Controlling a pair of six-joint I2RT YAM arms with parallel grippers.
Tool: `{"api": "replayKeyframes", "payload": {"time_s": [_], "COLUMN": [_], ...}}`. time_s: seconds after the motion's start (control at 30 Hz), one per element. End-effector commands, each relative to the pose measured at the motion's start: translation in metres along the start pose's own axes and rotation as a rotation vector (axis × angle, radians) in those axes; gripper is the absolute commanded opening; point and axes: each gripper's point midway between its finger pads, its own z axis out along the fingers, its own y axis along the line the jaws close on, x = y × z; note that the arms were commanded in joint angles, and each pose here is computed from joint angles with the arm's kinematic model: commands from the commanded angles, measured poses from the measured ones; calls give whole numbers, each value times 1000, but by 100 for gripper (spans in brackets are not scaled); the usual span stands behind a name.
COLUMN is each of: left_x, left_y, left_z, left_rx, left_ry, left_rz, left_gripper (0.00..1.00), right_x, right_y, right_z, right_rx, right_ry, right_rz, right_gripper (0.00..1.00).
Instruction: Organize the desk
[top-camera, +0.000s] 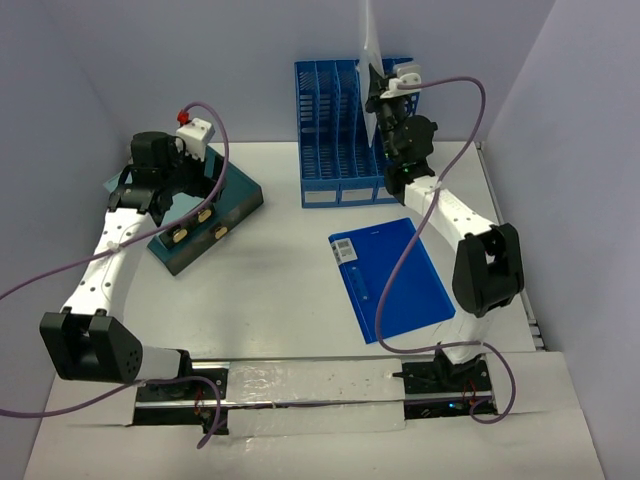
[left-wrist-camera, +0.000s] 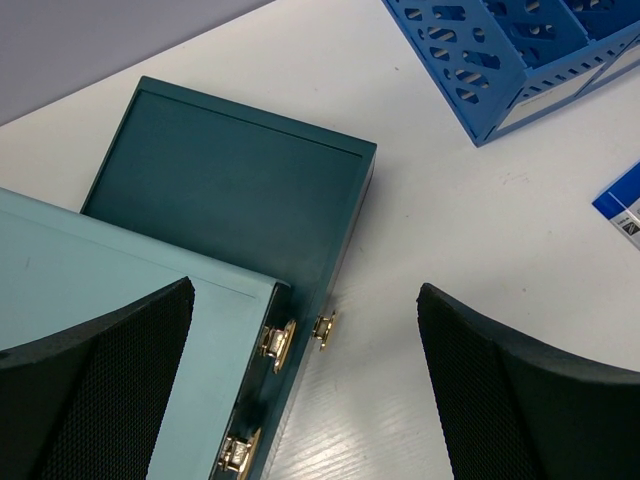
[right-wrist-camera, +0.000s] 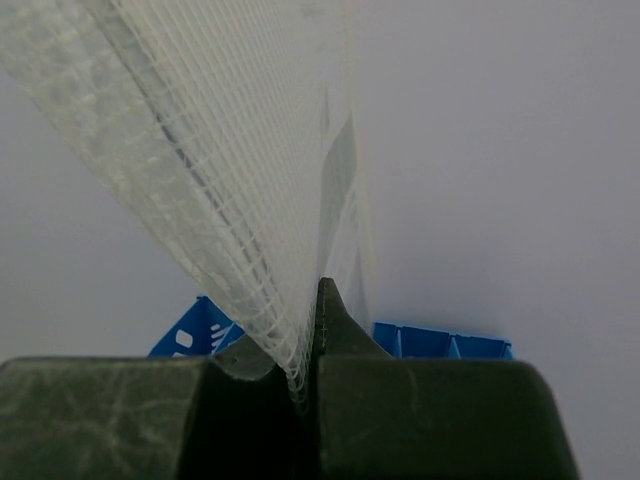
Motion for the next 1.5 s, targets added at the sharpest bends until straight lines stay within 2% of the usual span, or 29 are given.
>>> {"api": "replayKeyframes", "payload": {"time_s": [0.0, 0.57, 0.6, 0.63, 0.7, 0.77, 0.8, 1.0, 1.07, 1.13, 1.27, 1.37, 1.47], "left_x": [-24, -14, -14, -15, -15, -14, -14, -13, -14, -11, 5, 19, 27], "left_y": [3, 8, 8, 8, 7, 5, 4, -6, -12, -15, -34, -64, -121], "left_z": [-5, 2, 2, 1, -1, -1, -2, -7, -9, -9, -4, 9, 28], "left_rx": [5, 7, 8, 9, 13, 18, 20, 62, 90, 104, 206, 300, 410], "left_ry": [-66, -33, -34, -36, -41, -44, -45, -67, -78, -75, -29, 50, 131], "left_rz": [9, 6, 6, 6, 6, 6, 5, 0, 0, 0, -8, 2, 80], "left_gripper": [99, 99, 99, 99, 99, 99, 99, 99, 99, 99, 75, 69, 69], "right_x": [21, 114, 118, 121, 125, 113, 102, 82, 96, 97, 118, 126, 130], "right_y": [-11, -9, -8, -7, -3, -6, -8, -16, -4, 4, 17, 32, 39], "right_z": [2, -18, -19, -21, -27, -32, -34, -65, -103, -125, -210, -254, -292], "right_rx": [34, 9, 7, 2, -15, -1, 14, 200, 205, 192, 220, 178, 188], "right_ry": [-9, 114, 121, 129, 149, 150, 153, 415, 626, 702, 892, 1033, 1146], "right_rz": [28, 27, 33, 37, 52, 75, 85, 79, 139, 198, 277, 231, 198], "right_gripper": [0, 0, 4, 13, 54, 77, 82, 84, 84, 82, 81, 78, 78]}}
